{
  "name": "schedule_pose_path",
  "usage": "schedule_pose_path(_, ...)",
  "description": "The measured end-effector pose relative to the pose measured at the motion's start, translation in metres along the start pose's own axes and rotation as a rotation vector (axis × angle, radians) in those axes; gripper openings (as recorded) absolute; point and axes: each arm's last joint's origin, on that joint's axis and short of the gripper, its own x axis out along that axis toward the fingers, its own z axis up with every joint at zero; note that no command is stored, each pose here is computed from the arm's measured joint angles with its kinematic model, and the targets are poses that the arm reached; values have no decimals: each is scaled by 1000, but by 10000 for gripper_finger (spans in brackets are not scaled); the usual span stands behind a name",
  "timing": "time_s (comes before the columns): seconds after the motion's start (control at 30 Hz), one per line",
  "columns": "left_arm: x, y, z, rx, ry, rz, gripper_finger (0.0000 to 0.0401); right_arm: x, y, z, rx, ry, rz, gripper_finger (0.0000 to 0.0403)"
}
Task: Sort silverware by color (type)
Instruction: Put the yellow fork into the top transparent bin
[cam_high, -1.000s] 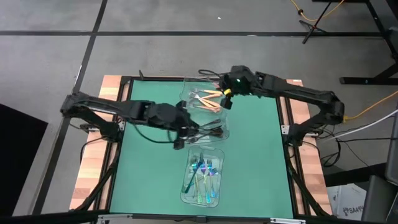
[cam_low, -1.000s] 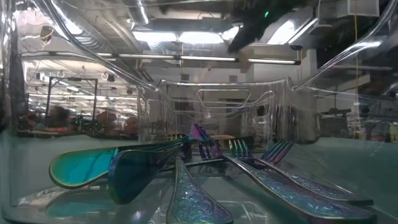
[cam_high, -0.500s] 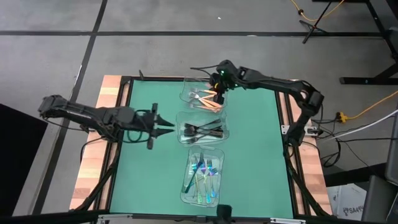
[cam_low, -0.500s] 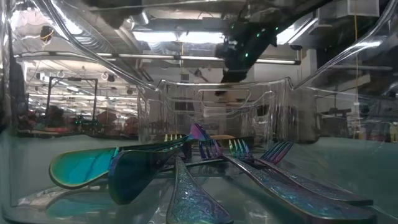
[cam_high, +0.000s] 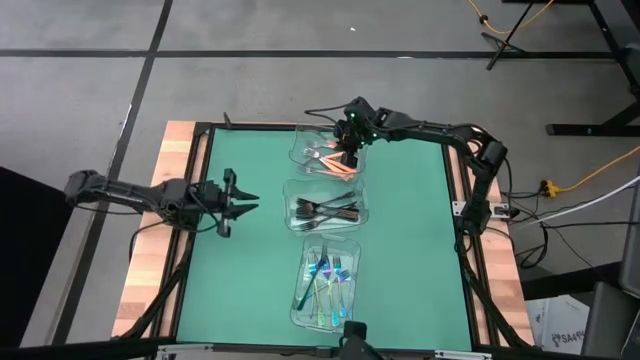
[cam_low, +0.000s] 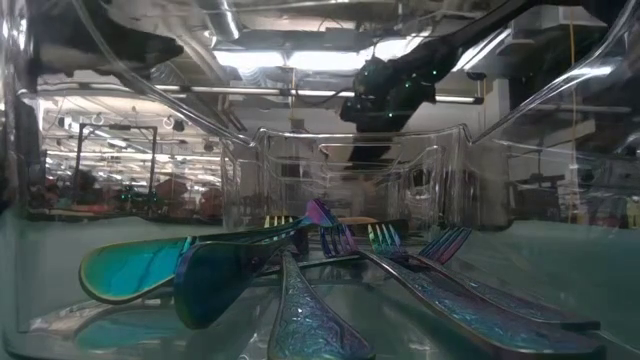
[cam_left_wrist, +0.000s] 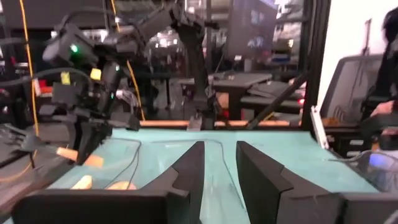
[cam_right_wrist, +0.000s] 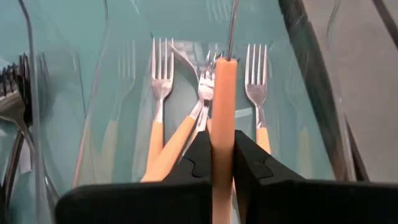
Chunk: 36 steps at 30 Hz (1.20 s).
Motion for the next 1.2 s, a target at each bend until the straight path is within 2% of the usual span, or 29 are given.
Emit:
schedule_pose_path(0.23, -18, 5, -11, 7, -104, -5, 86, 8, -4, -6, 11, 20, 18, 12)
schedule_pose_path(0.53, -30, 9, -9, 70, -127, 41, 86, 8, -2, -11, 31, 71, 30, 12)
schedule_pose_path(0.7, -30, 11, -9, 132, -122, 65, 86, 8, 0, -14, 42, 104, 42, 12)
schedule_pose_path(1.07, -29, 12, -13, 133, -80, 68, 86, 7, 0, -19, 51, 170, -2, 13)
schedule_pose_path(1.2, -29, 12, -14, 117, -72, 67, 86, 7, -1, -19, 49, 174, -16, 27)
